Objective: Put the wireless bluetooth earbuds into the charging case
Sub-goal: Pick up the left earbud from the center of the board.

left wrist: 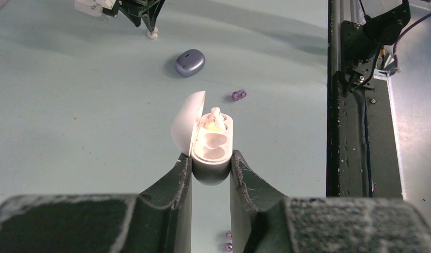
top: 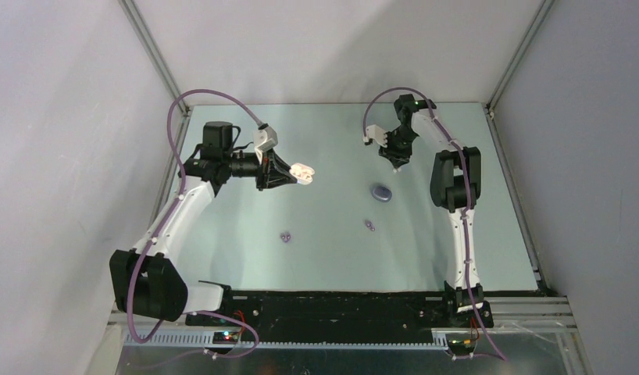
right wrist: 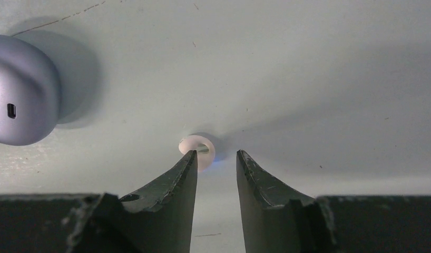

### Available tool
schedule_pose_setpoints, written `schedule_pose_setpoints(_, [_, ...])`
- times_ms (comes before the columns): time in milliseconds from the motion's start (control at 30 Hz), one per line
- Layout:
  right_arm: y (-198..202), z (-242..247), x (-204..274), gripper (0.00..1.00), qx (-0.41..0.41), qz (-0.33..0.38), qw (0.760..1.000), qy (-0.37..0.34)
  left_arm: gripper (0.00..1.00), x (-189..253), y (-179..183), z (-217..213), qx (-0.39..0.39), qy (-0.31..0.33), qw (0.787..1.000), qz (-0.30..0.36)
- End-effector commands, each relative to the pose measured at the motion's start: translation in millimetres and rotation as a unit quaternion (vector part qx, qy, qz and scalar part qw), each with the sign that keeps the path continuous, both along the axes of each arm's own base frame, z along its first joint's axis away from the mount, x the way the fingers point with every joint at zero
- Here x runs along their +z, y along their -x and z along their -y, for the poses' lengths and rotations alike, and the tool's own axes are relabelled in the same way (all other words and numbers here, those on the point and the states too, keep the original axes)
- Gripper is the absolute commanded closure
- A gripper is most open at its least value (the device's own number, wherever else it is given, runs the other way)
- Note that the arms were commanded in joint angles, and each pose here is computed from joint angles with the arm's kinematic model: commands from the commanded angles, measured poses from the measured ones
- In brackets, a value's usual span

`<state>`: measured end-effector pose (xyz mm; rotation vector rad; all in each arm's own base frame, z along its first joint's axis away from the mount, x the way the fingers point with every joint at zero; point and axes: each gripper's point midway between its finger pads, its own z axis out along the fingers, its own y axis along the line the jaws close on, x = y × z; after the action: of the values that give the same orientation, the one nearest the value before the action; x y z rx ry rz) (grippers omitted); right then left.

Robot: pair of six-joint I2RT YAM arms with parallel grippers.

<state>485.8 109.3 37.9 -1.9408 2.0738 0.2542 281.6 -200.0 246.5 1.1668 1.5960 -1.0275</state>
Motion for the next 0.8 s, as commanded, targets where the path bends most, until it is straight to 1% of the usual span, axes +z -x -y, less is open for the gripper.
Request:
schedule_pose_setpoints(0, [1.1, -2.9, -5.0, 0.63, 0.001, -0.005, 1.0, 0.0, 1.0, 12.6, 1.3, -2.5, 0.003, 0.004, 1.0, 0.029])
schedule_pose_setpoints(367, [9.2, -1.3, -16.1, 0.68, 0.006, -0.022, 1.0, 0.004, 1.0, 9.7, -0.9, -4.6, 0.011, -0.003, 1.0, 0.027])
schedule_pose_setpoints(767, [36.4, -3.6, -3.6, 0.72, -0.002, -0.063, 0.998, -0.016, 1.0, 6.6, -5.3, -4.7, 0.013, 0.003, 1.0, 0.026])
